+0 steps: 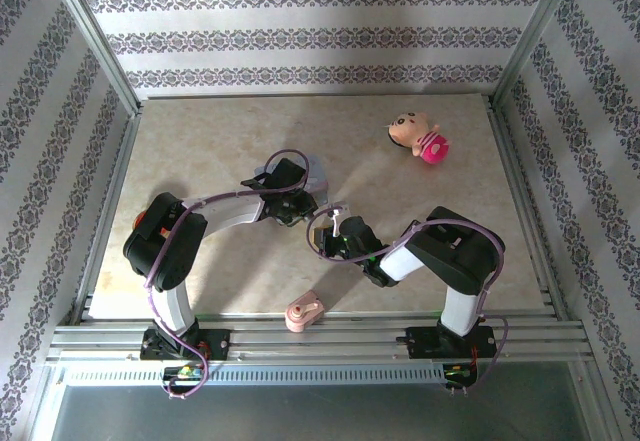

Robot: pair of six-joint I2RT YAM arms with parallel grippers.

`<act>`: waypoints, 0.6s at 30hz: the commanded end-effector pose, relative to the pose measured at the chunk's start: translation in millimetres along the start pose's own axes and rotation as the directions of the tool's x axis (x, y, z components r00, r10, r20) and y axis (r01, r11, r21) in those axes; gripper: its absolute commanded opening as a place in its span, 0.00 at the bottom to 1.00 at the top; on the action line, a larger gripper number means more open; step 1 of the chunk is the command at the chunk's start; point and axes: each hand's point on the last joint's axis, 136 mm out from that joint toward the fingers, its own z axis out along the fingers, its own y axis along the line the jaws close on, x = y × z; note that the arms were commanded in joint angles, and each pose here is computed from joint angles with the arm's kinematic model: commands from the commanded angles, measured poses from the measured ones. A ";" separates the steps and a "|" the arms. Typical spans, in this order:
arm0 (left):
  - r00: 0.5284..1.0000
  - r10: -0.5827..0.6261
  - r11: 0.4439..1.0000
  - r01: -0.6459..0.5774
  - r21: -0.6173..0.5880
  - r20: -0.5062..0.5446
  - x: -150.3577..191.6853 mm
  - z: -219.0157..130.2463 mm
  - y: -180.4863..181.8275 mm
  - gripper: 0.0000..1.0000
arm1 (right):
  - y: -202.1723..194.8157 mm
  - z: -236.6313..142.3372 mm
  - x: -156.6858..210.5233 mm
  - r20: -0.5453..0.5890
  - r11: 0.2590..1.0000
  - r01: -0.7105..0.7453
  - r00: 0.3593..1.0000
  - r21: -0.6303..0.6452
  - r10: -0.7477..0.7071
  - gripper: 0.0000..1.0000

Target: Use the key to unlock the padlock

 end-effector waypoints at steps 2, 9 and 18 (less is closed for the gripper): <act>1.000 -0.010 0.999 0.010 0.039 -0.018 1.4 -1.1 -4.6 0.23 | 10.5 -0.6 -15.5 0.077 0.999 -0.008 0.997 -0.044 0.012 0.00; 1.000 -0.007 0.999 0.008 0.042 -0.025 3.5 -0.6 -3.8 0.23 | 12.0 -0.8 -23.4 0.101 0.997 -0.023 0.994 -0.070 0.030 0.00; 0.999 0.000 0.998 0.002 0.059 -0.033 5.4 -2.7 -6.4 0.22 | 12.8 2.9 -28.9 0.106 0.991 -0.059 0.992 -0.122 0.073 0.00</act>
